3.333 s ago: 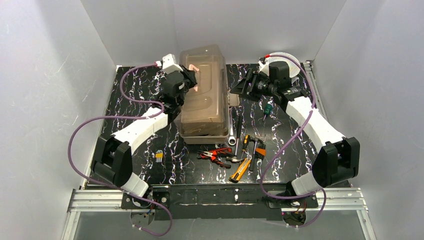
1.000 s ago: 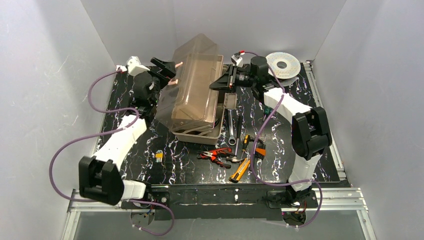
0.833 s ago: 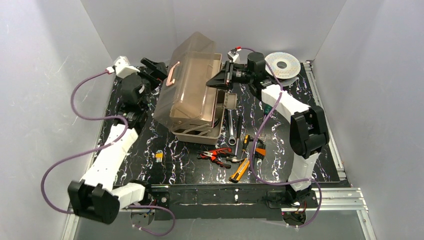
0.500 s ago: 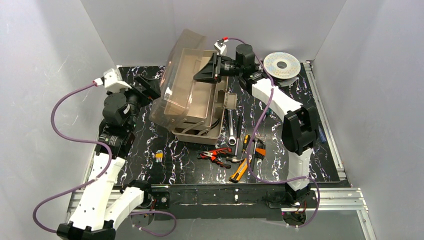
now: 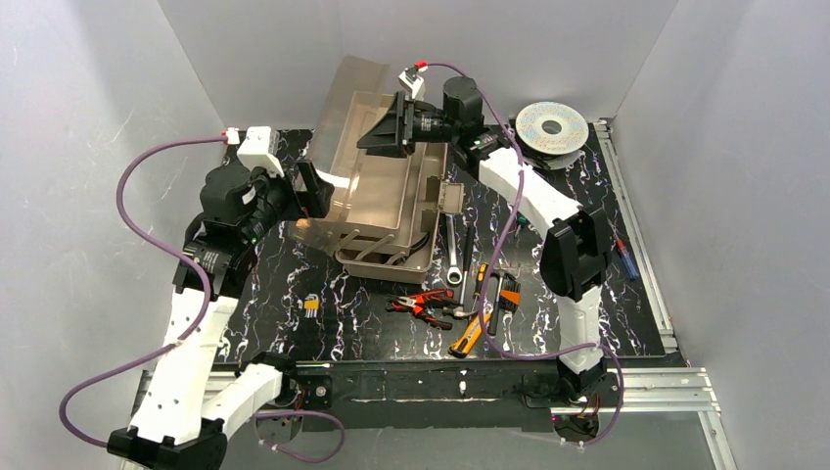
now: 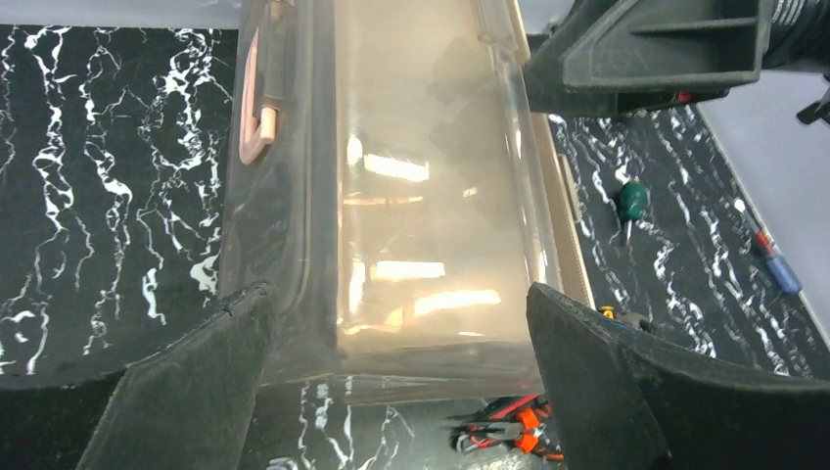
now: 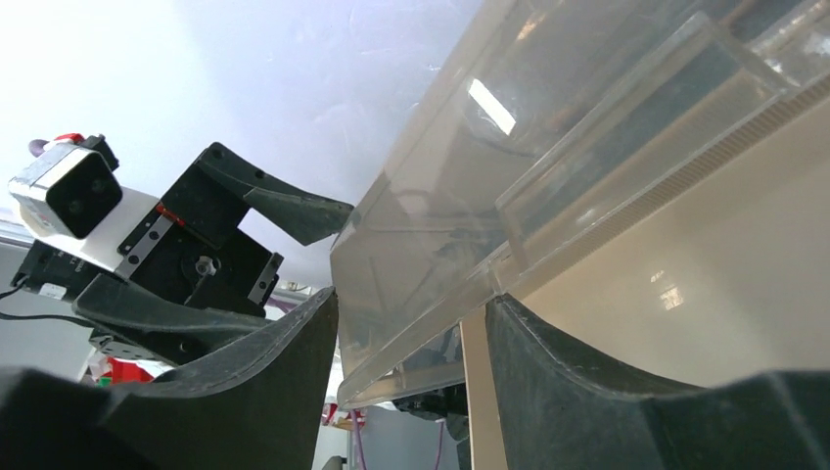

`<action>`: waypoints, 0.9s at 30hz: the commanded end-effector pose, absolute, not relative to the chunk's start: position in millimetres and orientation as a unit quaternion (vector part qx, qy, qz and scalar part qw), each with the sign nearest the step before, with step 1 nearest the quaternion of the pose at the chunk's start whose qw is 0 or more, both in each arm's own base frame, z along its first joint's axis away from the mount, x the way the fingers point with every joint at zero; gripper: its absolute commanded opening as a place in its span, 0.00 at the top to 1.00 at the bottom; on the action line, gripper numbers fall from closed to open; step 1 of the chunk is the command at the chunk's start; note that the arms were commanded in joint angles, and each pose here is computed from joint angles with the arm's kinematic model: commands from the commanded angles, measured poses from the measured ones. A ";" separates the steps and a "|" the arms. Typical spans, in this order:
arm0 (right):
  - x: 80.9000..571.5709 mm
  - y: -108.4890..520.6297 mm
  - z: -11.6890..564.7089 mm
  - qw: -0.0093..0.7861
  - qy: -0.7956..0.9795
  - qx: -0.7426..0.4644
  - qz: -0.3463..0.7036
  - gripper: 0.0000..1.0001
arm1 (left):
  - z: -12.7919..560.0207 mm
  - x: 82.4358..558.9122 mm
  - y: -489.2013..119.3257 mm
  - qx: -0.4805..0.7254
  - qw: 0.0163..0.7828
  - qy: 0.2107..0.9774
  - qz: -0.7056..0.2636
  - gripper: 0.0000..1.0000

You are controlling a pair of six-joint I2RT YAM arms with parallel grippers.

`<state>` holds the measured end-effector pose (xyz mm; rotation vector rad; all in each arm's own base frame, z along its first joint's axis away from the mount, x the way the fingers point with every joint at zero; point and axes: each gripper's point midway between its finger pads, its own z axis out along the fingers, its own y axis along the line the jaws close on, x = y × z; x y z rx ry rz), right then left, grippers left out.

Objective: Pack the tool kit

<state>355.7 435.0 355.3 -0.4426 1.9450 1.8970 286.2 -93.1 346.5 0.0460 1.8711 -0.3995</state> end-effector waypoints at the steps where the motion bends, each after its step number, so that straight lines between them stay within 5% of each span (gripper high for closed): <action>1: 346.5 447.8 383.2 0.218 0.667 -0.191 0.687 0.35 | 363.7 275.5 -91.9 0.069 0.578 0.798 -0.154 0.02; 27: 359.0 479.0 380.5 0.191 0.679 -0.138 0.695 0.33 | 338.4 305.7 -121.2 0.248 0.505 0.827 0.019 0.11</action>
